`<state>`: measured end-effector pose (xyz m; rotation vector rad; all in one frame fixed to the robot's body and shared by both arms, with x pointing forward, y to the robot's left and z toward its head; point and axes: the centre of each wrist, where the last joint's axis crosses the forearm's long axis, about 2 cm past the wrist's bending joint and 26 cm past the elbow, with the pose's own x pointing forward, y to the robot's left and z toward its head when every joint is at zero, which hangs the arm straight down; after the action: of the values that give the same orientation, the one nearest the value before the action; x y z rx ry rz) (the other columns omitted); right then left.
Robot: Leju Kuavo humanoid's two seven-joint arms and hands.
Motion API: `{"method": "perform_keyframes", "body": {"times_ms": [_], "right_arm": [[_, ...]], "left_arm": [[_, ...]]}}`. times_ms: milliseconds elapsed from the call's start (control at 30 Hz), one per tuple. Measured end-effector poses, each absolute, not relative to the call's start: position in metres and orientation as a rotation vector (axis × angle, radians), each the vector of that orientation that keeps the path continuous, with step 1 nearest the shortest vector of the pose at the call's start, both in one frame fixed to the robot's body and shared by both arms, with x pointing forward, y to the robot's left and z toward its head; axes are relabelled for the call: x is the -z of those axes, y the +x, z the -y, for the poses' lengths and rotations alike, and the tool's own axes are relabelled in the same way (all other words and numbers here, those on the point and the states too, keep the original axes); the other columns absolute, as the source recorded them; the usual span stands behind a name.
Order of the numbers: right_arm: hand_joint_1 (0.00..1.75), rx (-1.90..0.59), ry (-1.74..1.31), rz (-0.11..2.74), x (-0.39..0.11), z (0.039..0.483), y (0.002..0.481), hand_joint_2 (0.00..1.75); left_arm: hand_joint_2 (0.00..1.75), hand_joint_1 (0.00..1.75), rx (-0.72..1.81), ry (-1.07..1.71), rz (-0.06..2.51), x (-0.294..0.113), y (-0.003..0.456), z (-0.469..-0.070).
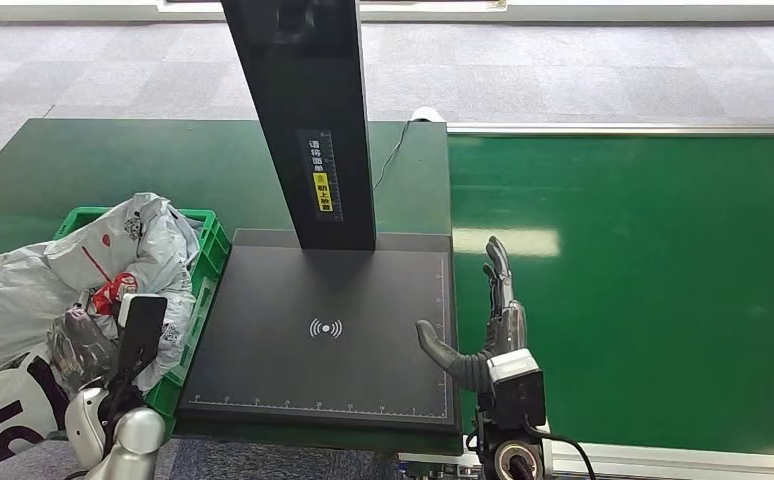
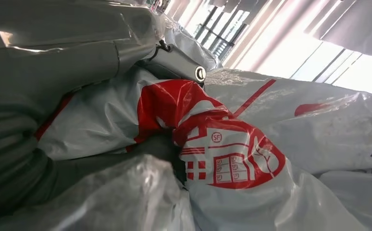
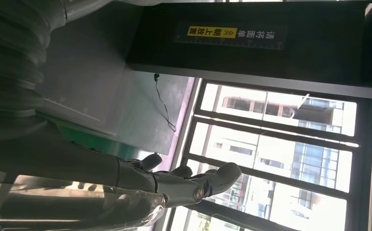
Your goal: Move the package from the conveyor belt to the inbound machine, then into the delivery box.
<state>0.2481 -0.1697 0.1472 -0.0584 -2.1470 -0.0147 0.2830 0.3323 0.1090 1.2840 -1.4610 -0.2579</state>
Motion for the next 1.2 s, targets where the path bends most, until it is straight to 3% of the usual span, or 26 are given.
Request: {"method": "perform_keyframes", "body": {"times_ms": [133, 267, 533, 867, 1200], "right_arm": [[0.00, 0.007, -0.045, 2.148, -0.150, 0.169, 0.251, 1.75], [0.00, 0.002, -0.035, 2.150, -0.154, 0.167, 0.254, 1.75], [0.00, 0.007, -0.029, 2.157, -0.156, 0.164, 0.255, 1.75], [0.00, 0.035, -0.006, 2.164, -0.155, 0.160, 0.257, 1.75], [0.00, 0.031, 0.002, 2.162, -0.155, 0.157, 0.261, 1.75]], "left_arm": [[1.75, 1.69, 0.321, 1.238, 1.370, -0.105, 0.292, -0.333], [1.75, 0.00, 0.365, 1.188, 1.320, -0.101, 0.300, -0.338], [1.75, 0.00, 0.131, 1.166, 1.613, -0.106, 0.288, -0.339], [1.75, 0.00, -0.083, 1.174, 2.090, -0.132, 0.254, -0.312], [1.75, 0.00, -0.241, 1.084, 2.299, -0.168, 0.244, -0.291]]}}
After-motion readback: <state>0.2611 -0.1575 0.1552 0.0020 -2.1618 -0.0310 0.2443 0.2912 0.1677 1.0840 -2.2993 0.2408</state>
